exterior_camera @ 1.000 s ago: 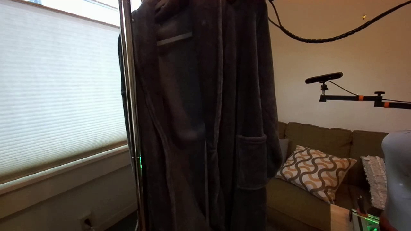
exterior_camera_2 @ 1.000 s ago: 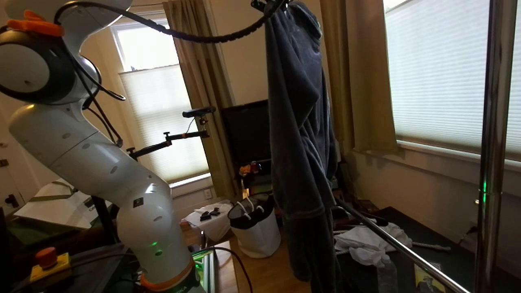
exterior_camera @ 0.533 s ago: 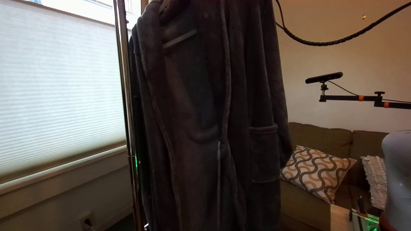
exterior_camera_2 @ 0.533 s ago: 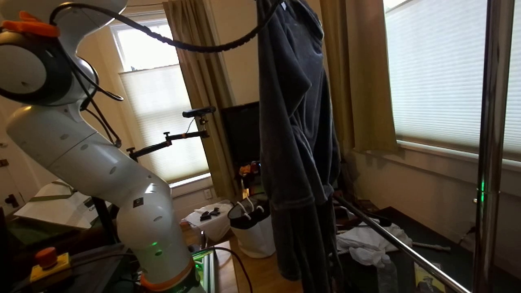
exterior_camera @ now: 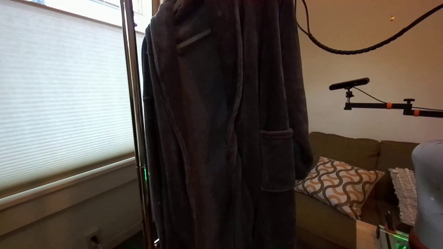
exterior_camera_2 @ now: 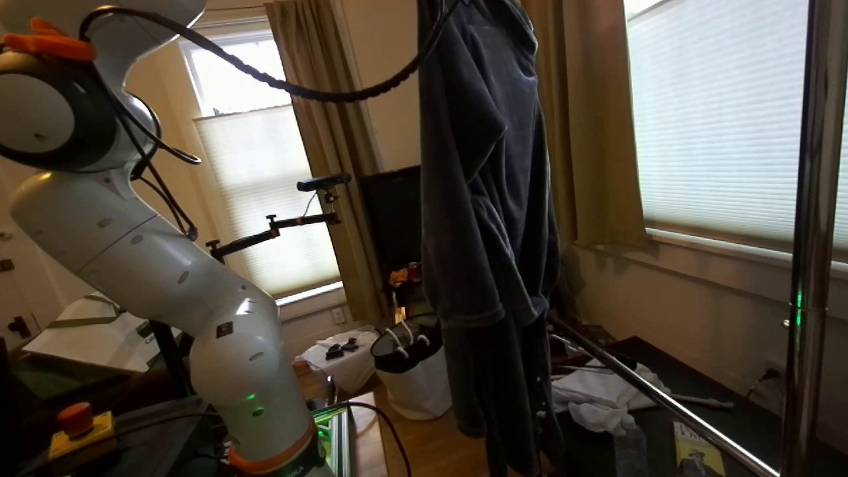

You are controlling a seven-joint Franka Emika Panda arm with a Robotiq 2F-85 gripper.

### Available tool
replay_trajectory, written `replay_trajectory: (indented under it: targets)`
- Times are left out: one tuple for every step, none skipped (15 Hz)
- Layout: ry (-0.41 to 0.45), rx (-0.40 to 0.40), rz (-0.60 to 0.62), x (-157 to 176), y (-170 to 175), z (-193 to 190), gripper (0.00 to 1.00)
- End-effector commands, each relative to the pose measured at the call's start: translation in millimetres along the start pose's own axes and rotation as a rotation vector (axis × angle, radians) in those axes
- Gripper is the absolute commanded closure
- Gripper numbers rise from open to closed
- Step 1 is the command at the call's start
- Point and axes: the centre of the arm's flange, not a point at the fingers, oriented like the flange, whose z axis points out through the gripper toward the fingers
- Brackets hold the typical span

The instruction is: Hang the robe on the bottom railing

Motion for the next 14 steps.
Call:
replay_trajectory:
  targets:
    - [0.132, 0.006, 0.092, 13.3, -3.8, -28.1, 0.98]
    - [0.145, 0.007, 0.107, 14.4, -3.3, -31.3, 0.98]
    - [0.162, 0.009, 0.116, 15.6, -2.9, -36.6, 0.98]
    - [0.176, 0.012, 0.118, 15.5, -2.7, -41.9, 0.98]
    - [0.189, 0.016, 0.113, 14.6, -2.9, -47.8, 0.98]
    - [0.193, 0.027, 0.097, 12.4, -3.0, -53.2, 0.98]
    - [0.196, 0.035, 0.080, 8.7, -2.2, -58.8, 0.98]
    - [0.200, 0.042, 0.065, 5.6, -1.1, -63.6, 0.98]
    - [0.201, 0.054, 0.039, 1.3, 0.3, -69.3, 0.98]
    - [0.205, 0.069, 0.012, -1.8, 1.3, -74.8, 0.98]
    - [0.215, 0.083, -0.020, -5.0, 3.1, -81.1, 0.98]
    - [0.225, 0.093, -0.055, -8.7, 6.7, -87.2, 0.98]
    - [0.234, 0.112, -0.096, -14.6, 12.4, -94.3, 0.98]
    - [0.226, 0.120, -0.135, -21.5, 18.6, -99.7, 0.98]
